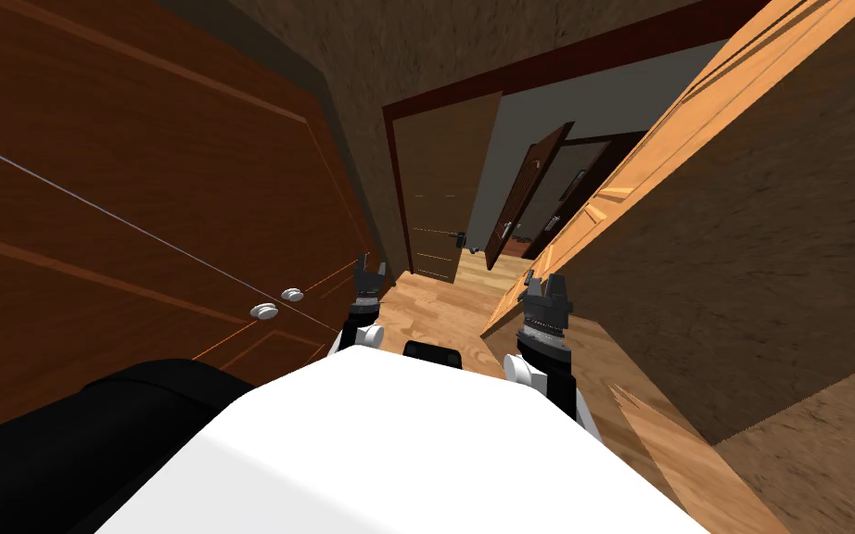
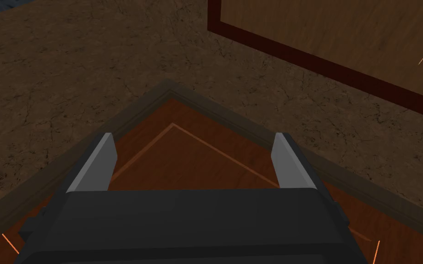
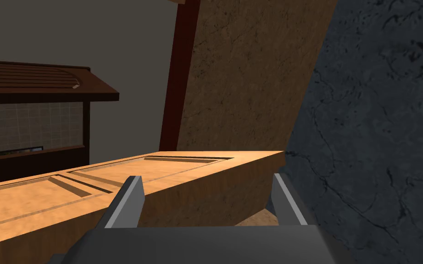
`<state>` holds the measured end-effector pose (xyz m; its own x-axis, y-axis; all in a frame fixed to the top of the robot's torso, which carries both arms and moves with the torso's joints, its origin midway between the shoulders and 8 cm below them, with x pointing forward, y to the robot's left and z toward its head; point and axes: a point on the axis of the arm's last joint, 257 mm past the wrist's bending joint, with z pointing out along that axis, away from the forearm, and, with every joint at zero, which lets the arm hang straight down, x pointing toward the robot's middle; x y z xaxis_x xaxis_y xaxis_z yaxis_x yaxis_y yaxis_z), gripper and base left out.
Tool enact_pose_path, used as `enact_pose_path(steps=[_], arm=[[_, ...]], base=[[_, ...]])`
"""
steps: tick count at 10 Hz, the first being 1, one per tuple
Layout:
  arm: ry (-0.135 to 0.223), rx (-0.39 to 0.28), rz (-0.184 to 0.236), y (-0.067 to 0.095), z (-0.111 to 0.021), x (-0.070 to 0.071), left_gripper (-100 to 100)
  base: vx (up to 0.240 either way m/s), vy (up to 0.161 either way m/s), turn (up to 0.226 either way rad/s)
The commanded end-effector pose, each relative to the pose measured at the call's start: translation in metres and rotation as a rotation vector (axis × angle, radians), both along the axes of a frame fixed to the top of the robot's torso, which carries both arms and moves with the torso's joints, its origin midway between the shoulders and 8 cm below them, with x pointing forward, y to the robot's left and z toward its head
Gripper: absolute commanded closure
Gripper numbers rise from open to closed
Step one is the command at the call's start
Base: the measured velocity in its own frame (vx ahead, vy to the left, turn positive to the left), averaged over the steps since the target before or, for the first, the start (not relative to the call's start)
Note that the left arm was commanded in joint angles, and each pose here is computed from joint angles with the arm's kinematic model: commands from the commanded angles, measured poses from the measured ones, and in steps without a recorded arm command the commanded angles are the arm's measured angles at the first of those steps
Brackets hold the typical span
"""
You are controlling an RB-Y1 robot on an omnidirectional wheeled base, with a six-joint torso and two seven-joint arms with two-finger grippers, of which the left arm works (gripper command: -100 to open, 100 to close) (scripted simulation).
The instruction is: Pull the door open
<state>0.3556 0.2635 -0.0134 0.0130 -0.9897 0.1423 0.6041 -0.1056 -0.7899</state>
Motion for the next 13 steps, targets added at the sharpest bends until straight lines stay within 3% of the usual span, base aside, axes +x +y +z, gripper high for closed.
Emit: enact_pose_path(steps=[1,3,13], arm=[[0.021,0.006,-0.012,-0.004,-0.009,0.007,-100],[0.031,0.009,-0.017,-0.006,-0.014,0.011,-100],[0.168,0.045,-0.082,-0.036,-0.077,0.055,-100]], base=[[0.044,0.073,-0.036],[0.163,-0.062,-0.013],[0.149,-0.028,-0.019]])
